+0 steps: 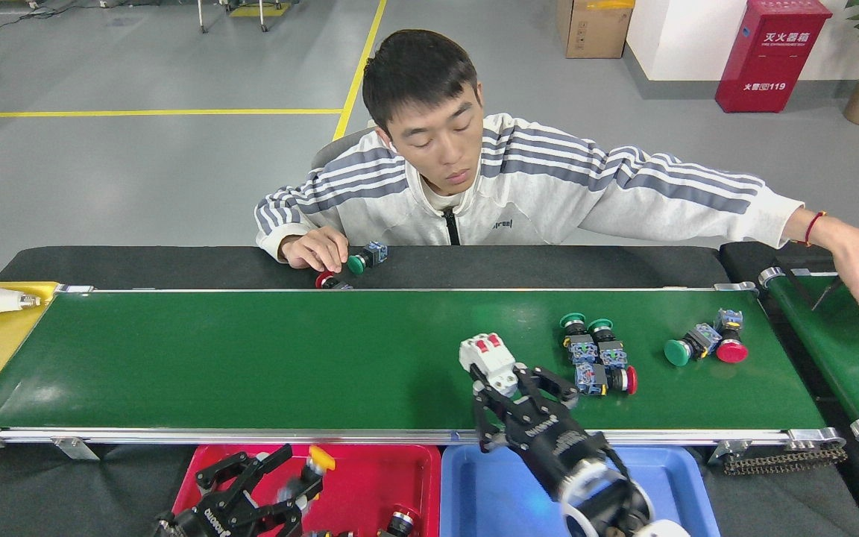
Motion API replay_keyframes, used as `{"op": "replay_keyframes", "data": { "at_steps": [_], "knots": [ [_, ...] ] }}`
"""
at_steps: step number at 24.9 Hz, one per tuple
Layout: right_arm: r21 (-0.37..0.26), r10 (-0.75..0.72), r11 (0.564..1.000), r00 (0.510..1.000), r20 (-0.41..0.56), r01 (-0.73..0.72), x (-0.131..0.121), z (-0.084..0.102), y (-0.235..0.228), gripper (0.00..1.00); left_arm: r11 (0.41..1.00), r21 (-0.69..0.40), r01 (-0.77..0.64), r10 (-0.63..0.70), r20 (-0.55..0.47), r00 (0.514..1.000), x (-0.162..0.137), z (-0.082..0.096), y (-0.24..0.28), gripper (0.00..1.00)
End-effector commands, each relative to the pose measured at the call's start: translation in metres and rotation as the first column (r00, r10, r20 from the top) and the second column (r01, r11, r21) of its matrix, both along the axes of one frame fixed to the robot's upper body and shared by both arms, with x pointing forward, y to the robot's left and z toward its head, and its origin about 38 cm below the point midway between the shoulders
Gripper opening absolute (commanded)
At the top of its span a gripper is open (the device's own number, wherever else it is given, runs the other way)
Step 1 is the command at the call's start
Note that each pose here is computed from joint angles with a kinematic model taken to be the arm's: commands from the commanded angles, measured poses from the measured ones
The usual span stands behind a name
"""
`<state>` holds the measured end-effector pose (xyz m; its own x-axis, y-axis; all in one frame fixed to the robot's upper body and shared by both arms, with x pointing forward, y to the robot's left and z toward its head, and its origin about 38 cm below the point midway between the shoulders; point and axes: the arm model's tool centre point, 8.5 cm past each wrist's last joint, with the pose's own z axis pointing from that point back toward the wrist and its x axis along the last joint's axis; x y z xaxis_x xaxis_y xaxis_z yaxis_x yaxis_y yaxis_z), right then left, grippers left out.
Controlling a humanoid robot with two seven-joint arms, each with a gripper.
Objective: Pick switch part from conveyor to tray
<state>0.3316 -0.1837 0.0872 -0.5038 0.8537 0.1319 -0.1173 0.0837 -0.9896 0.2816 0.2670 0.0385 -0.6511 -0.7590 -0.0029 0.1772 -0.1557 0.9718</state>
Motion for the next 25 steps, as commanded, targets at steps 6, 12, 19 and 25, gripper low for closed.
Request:
{"op": "replay_keyframes", "data": {
  "at_steps": [6,12,19,25],
  "knots": [
    [0.031,0.094,0.995,0.996,0.008,-0.094,-0.052,-0.012,-0.079,1.00,0.750,-0.064,-0.658,0.661,0.071,0.747,0.009,0.012,0.080,1.00],
    [0.133,-0.227,0.963,0.972,-0.060,0.233,-0.046,-0.027,-0.093,1.00,0.712,-0.056,-0.700,0.702,0.073,0.708,0.008,0.011,0.089,1.00],
    [0.021,-0.484,0.873,0.870,-0.100,0.488,-0.008,-0.022,-0.064,0.97,0.751,-0.061,-0.657,0.660,0.093,0.746,0.012,0.018,0.078,1.00],
    [-0.020,-0.441,0.898,0.894,-0.080,0.440,0.022,-0.003,0.002,0.97,0.860,-0.093,-0.502,0.511,0.172,0.842,0.030,0.046,0.029,1.00]
  ]
}}
